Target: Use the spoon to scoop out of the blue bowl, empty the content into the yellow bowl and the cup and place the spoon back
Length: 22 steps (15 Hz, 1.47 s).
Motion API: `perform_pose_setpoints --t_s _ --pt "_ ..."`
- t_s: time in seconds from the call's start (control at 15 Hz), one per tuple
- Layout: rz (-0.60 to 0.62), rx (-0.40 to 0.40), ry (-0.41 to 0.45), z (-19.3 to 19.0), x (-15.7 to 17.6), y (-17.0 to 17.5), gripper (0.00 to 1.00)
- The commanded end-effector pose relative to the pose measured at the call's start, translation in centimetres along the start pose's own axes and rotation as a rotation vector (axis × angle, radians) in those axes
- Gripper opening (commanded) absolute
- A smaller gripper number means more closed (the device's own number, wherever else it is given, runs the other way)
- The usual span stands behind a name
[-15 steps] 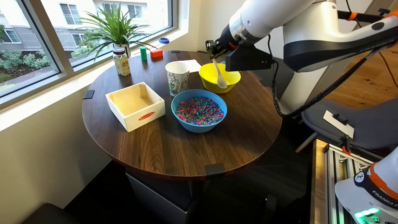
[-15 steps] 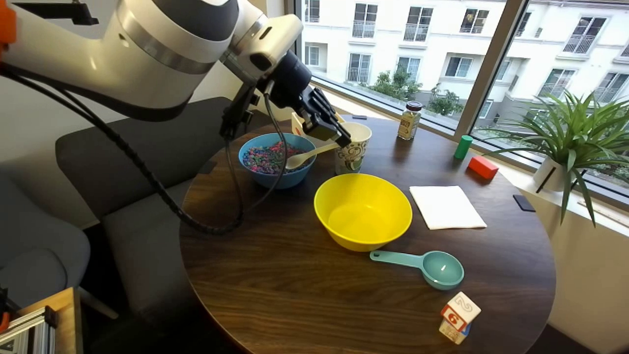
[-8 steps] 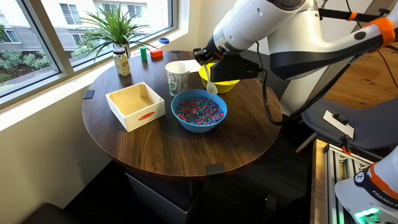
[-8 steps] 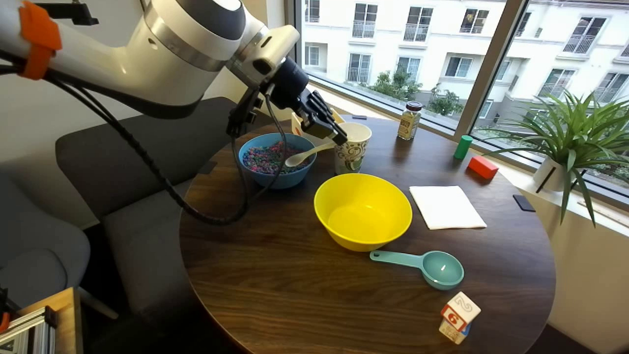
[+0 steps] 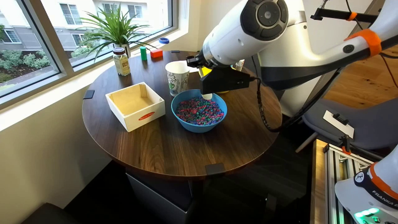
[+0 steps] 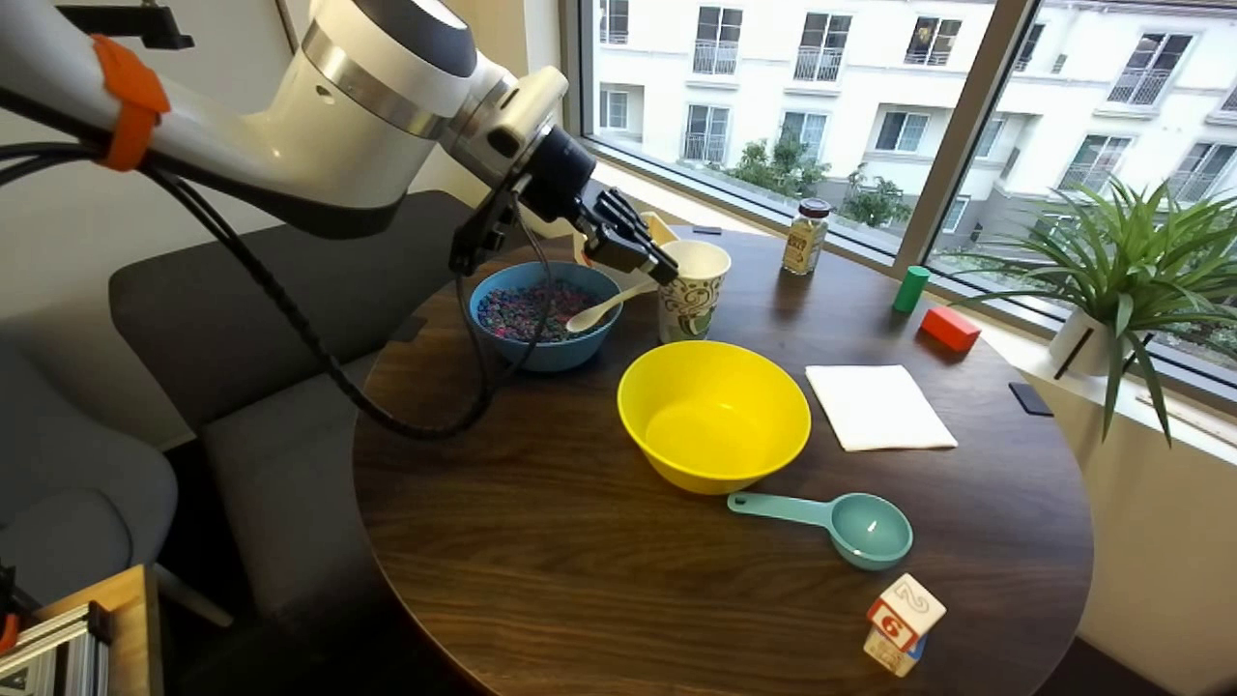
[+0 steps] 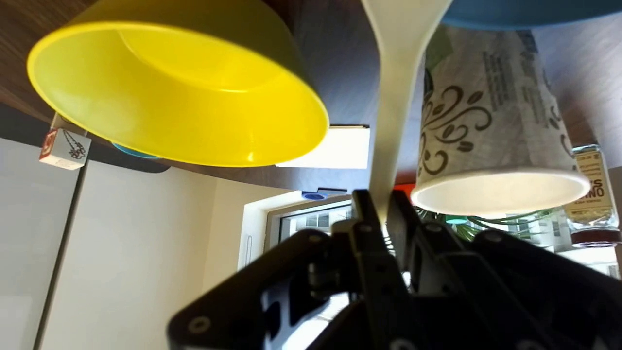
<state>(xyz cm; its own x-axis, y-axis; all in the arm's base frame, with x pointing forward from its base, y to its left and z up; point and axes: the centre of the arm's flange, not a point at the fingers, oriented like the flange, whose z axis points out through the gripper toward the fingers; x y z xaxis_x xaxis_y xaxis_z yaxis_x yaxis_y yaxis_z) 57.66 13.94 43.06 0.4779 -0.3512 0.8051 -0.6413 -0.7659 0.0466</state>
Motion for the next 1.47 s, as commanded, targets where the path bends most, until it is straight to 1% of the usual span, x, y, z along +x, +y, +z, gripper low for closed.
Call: perform_pose_setpoints --t_s 0.0,0.4,0.67,1.07,1.4 --pt "0.008 -0.023 0.050 1.3 -1.0 -1.6 0.03" --pt "0.026 -0.011 0.063 1.3 -1.2 -2.6 0.03" --pt "-0.008 -0.016 0.064 1.0 -2.0 -3.0 0.03" --pt "-0.061 -0.046 0.073 0.8 -3.5 -3.4 0.03" --pt "-0.086 -0.027 0.040 0.3 -3.8 -3.6 0.03"
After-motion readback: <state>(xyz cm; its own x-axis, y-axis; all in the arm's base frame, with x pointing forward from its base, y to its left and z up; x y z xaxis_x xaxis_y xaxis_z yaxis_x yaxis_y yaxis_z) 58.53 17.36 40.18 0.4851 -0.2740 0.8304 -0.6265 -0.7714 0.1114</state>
